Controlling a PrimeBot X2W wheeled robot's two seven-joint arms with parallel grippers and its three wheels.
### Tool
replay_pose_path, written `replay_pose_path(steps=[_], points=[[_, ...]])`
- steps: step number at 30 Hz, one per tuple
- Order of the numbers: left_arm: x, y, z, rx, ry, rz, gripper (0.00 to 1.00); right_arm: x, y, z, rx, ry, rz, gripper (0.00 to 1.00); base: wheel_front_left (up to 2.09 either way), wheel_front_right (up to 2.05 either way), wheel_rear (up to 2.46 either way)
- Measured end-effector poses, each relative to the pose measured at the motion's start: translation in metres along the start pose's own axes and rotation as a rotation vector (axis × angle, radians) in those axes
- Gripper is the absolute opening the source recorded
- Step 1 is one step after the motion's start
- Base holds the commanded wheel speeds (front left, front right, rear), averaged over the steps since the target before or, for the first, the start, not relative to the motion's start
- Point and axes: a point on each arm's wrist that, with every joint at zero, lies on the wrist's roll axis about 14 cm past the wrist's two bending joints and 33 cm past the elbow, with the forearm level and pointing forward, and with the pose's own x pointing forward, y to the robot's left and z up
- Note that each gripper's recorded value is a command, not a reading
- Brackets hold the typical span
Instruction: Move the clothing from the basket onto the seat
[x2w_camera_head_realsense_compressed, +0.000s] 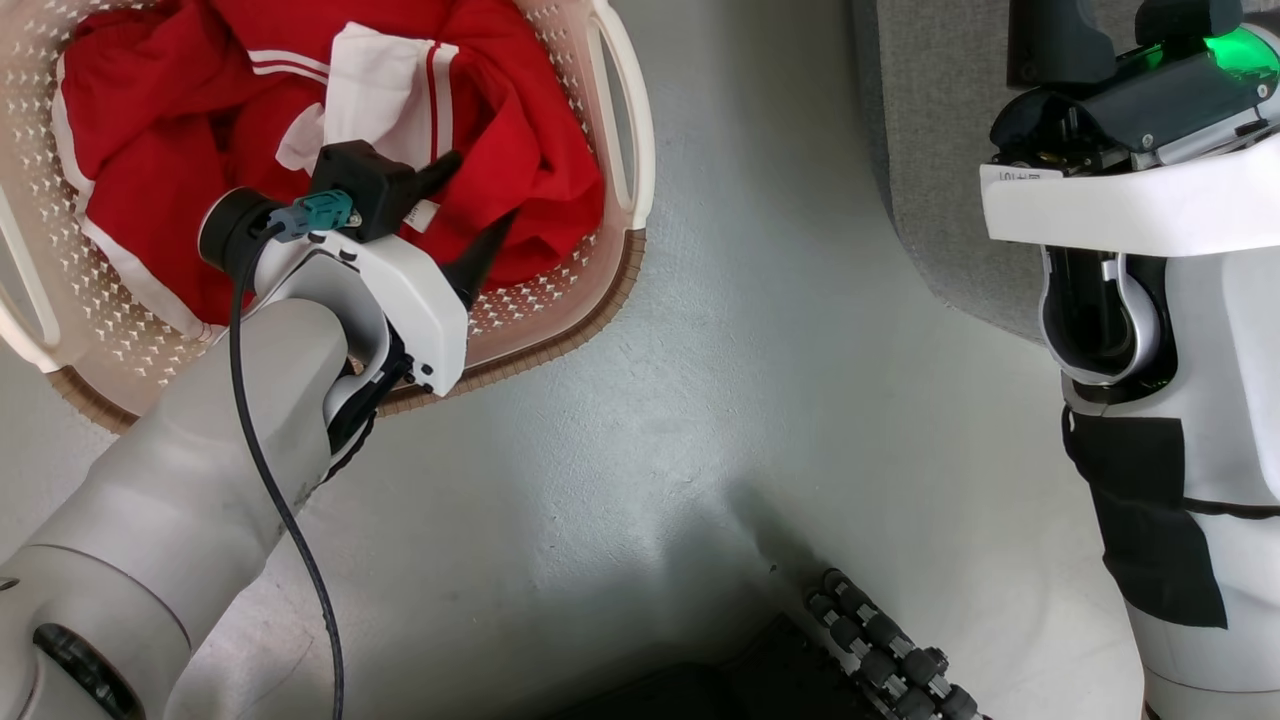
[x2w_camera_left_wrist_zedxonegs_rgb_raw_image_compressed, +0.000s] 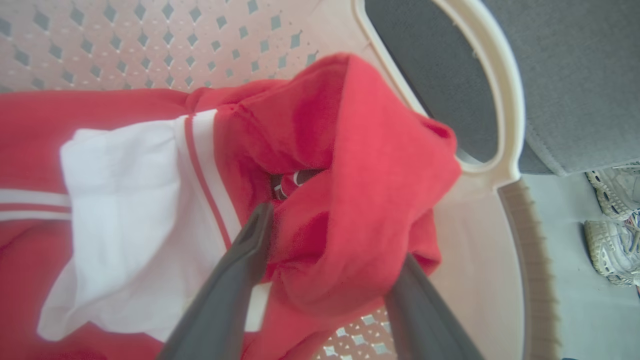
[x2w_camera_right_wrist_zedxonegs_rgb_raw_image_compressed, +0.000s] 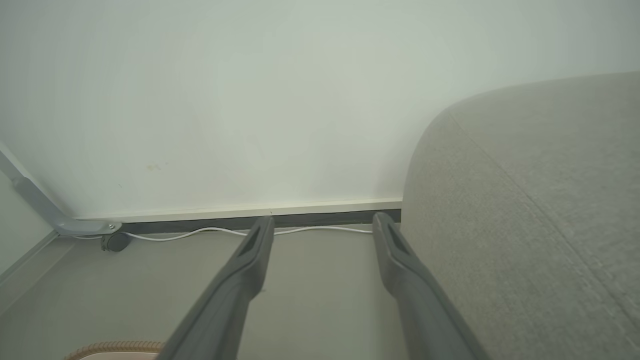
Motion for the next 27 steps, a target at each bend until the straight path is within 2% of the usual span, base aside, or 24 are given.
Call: replay_pose_path(steps=[6, 13, 18, 27], points=[[-0.001, -0.002, 0.017, 0.013, -0.044, -0.001, 0.00, 0.001, 0.002, 0.003, 0.002, -0.007, 0.004, 1.00, 0.00, 0.00, 0.00], [-0.023, -0.013, 0.052, 0.037, -0.131, 0.017, 0.00, 0.003, 0.012, 0.028, -0.020, -0.050, 0.021, 1.00, 0.00, 0.00, 0.00], [-0.052, -0.036, 0.068, 0.056, -0.179, 0.036, 0.00, -0.003, 0.021, 0.056, -0.042, -0.085, 0.026, 1.00, 0.00, 0.00, 0.00], [-0.096, -0.072, 0.108, 0.100, -0.297, 0.062, 0.00, -0.028, 0.027, 0.083, -0.072, -0.100, 0.006, 1.00, 0.00, 0.00, 0.00]])
